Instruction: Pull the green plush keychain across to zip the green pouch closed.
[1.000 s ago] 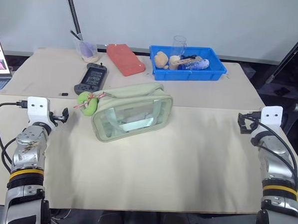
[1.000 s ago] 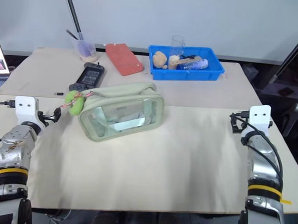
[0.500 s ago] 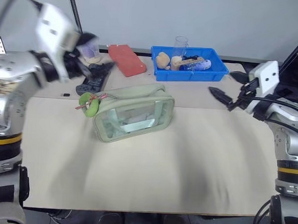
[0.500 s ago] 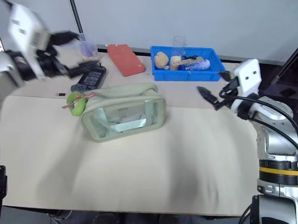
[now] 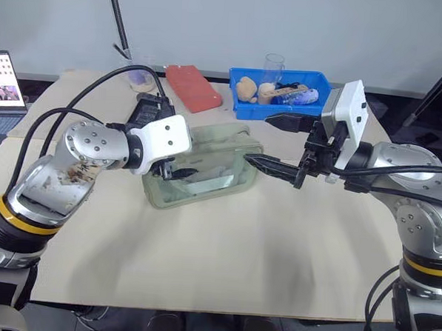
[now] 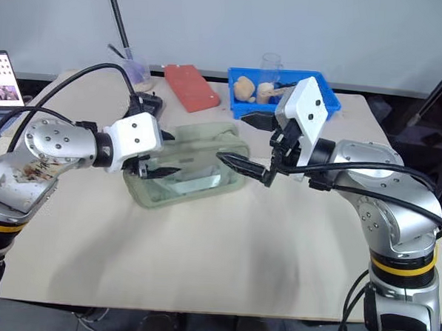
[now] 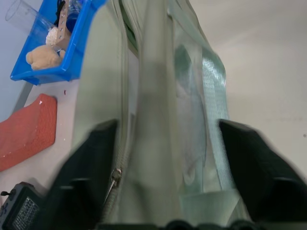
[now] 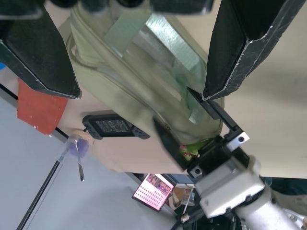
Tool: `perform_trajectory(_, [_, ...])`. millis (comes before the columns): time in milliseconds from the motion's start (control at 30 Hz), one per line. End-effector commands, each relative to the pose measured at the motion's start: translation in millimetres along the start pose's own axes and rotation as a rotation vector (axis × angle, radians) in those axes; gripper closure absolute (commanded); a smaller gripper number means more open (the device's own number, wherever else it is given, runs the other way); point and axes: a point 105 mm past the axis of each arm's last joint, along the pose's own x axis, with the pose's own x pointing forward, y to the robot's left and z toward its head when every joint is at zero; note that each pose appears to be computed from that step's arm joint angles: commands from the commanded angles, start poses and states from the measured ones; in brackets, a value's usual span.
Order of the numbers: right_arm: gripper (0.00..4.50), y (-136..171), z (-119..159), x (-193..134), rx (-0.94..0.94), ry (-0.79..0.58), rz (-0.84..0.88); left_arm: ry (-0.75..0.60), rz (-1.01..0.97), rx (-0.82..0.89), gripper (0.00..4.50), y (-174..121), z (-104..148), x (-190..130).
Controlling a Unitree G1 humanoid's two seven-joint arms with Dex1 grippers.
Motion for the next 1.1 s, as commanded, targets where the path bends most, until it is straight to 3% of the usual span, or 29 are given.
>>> perform_trajectory(33, [0.0,-1.4,8.4,-4.2,-0.051,0.001,-0.028,0.008,0.002,0.082,3.05,2.4,-1.5,0.0])
perform_trajectory(133, [0.0,-3.5,7.6,-7.8,-0.058,0.009,-0.045,-0.032,0.02,0.125,4.48,8.4,4.1,1.4])
perform_trajectory(467, [0.0,-14.7,6.7,-26.3,-0.097,0.068,-0.069,-0.241,-0.125,0.416,4.48,13.2,21.9,2.0])
perform_trajectory(767, [0.0,-9.0,-6.6,-31.2,-0.099,0.151,-0.051,-0.245,-0.144,0.389,4.48,7.3,17.5,12.4])
perform_trajectory(800, [0.0,-8.7,-10.0,-32.0,-0.104,0.164,-0.054,-0.258,-0.143,0.381,3.69,7.2,20.3,10.9])
perform_trajectory(867, [0.0,-8.0,-18.3,-33.2,-0.109,0.189,-0.056,-0.319,-0.15,0.34,2.99,7.5,33.2,4.5])
perform_trajectory(1000, [0.0,-11.4,-37.7,-32.4,-0.119,0.238,-0.071,-0.515,-0.197,0.156,0.93,6.3,71.7,-12.3])
perform_trajectory(1100, [0.0,-13.1,-54.0,-29.5,-0.122,0.266,-0.061,-0.621,-0.318,0.03,0.07,-7.0,93.0,-27.3])
